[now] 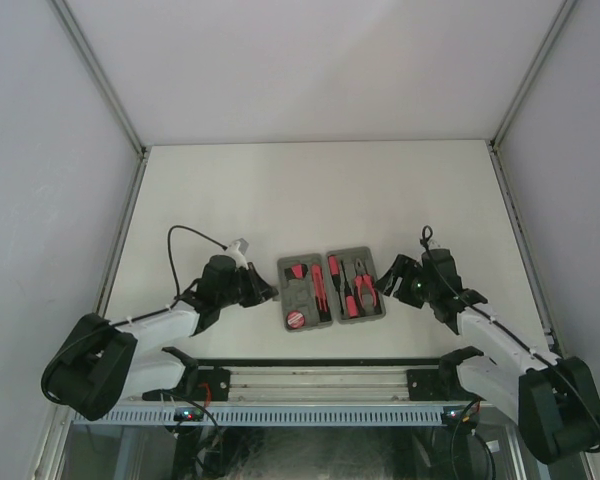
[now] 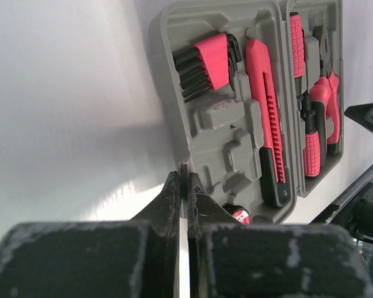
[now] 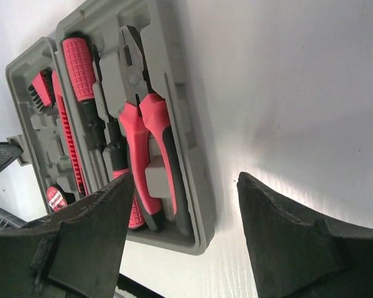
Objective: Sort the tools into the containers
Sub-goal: Close the storage box at the center of the board.
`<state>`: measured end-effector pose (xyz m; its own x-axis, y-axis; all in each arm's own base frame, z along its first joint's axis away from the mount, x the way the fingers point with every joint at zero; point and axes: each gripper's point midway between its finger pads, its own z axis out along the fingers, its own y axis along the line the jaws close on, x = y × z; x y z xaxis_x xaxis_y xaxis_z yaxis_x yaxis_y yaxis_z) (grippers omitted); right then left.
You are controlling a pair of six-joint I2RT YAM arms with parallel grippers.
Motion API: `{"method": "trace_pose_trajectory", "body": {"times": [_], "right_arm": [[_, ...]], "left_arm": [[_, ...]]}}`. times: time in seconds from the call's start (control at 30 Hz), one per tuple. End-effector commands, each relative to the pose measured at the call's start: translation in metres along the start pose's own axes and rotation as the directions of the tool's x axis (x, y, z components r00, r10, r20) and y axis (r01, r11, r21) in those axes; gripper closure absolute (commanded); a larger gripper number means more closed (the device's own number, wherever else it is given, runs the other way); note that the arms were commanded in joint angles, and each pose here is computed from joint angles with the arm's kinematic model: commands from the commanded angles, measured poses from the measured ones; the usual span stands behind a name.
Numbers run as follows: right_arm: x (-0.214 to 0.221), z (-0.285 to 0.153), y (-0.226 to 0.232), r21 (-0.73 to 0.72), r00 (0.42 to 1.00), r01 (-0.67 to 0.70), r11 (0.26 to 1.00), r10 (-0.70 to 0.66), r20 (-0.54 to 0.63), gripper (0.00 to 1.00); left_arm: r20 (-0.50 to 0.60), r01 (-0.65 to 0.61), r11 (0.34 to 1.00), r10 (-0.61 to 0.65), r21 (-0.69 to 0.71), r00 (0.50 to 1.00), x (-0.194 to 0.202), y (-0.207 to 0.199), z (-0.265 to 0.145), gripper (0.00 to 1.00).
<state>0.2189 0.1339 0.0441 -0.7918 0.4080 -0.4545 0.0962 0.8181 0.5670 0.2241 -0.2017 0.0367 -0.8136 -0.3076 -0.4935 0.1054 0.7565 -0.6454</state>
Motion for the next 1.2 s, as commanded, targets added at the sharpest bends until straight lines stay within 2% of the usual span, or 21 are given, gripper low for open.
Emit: {"method": "trace_pose_trajectory", "body": {"times": [0.0, 0.57, 1.17], "right_arm": [[-0.025, 0.004, 0.025, -0.126, 0.998, 0.056, 0.991, -0.051, 0.038, 0.33], [-0.029, 0.024, 0.043, -0.273, 0.999, 0.023, 0.962, -0.031, -0.025, 0.37], [-0.023, -0.01, 0.102, -0.429, 0.987, 0.138, 0.893, -0.161, -0.018, 0.38]], "left_arm": [[-0.073, -0.031, 0.996, 0.025, -0.085, 0.997, 0.027, 0.028, -0.001, 1.0], [-0.108, -0.043, 0.991, 0.029, -0.126, 0.994, 0.043, 0.047, 0.0, 1.0], [-0.144, -0.06, 0.997, 0.053, -0.047, 0.988, 0.051, 0.035, 0.004, 1.0]]}}
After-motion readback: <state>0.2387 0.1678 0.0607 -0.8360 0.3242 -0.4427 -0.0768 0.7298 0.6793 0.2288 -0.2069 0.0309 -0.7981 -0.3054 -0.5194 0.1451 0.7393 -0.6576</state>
